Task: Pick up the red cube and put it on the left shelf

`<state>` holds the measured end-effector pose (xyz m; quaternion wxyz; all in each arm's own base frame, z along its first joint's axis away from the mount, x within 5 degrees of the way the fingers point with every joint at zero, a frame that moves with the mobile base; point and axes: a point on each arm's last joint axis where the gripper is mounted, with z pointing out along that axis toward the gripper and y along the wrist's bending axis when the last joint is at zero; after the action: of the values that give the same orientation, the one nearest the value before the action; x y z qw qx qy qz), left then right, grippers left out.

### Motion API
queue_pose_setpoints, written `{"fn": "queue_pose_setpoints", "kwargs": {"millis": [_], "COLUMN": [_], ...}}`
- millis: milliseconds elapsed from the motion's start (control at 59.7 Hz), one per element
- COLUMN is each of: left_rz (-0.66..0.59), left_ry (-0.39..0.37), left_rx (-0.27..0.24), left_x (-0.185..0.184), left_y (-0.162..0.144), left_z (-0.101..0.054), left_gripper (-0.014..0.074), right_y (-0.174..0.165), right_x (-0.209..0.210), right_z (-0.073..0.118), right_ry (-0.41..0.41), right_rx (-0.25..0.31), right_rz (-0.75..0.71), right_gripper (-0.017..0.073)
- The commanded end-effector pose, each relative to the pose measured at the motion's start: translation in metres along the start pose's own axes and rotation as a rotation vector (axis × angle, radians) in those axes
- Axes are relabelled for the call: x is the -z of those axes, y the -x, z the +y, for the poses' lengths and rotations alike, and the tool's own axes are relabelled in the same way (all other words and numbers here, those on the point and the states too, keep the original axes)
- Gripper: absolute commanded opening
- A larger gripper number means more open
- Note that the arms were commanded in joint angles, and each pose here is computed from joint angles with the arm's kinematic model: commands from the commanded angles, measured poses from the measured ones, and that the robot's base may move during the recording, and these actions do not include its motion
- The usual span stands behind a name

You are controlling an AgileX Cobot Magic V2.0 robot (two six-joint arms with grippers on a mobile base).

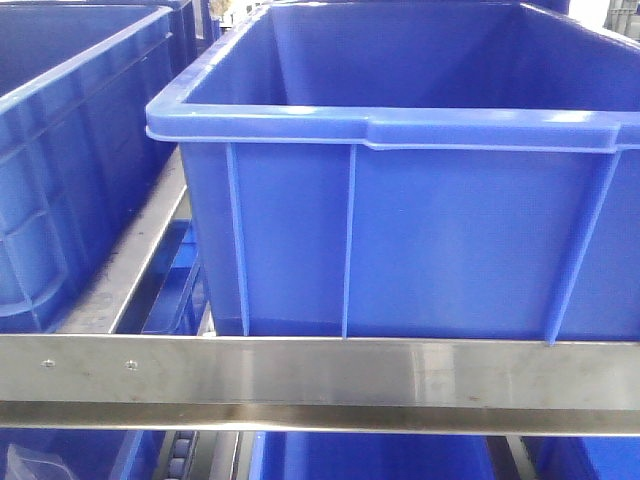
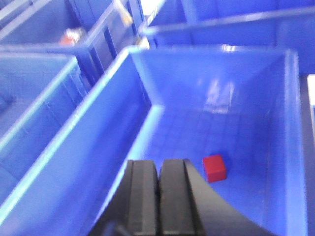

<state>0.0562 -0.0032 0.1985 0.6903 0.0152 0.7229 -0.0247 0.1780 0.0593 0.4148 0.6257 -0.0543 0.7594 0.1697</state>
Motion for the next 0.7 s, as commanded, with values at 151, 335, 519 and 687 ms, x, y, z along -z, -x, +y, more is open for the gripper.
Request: {"fn": "queue_pose_setpoints", "kwargs": {"millis": [151,335,519,687], "left_rz": [-0.080,-0.080,-0.080,-0.080], "left_ry": [-0.006,-0.007,-0.006,-0.006], "left_rx": [0.004,0.010,0.004,0.004], "left_x": [0.000,0.000,0.000,0.000], "left_y": [0.001,0.001,0.001,0.001], "left_z": [0.000,0.000,0.000,0.000], "left_gripper": [0.0102,0.0102,0.0102,0.0102], "right_y": [0.018,0.018,0.017,0.004], "right_x": [0.011,0.011,0.016,0.030], "right_z": [0.002,0.002,0.002,-0.013], "right_ry": [0.014,0.014,0.009,-0.073], "right_rx": [0.010,0.010,0.024,0.051], "right_rz": [-0.141,-0.137,-0.141,-0.157], "right_gripper": [0.0051,0.0051,0.0051,0.0051]}}
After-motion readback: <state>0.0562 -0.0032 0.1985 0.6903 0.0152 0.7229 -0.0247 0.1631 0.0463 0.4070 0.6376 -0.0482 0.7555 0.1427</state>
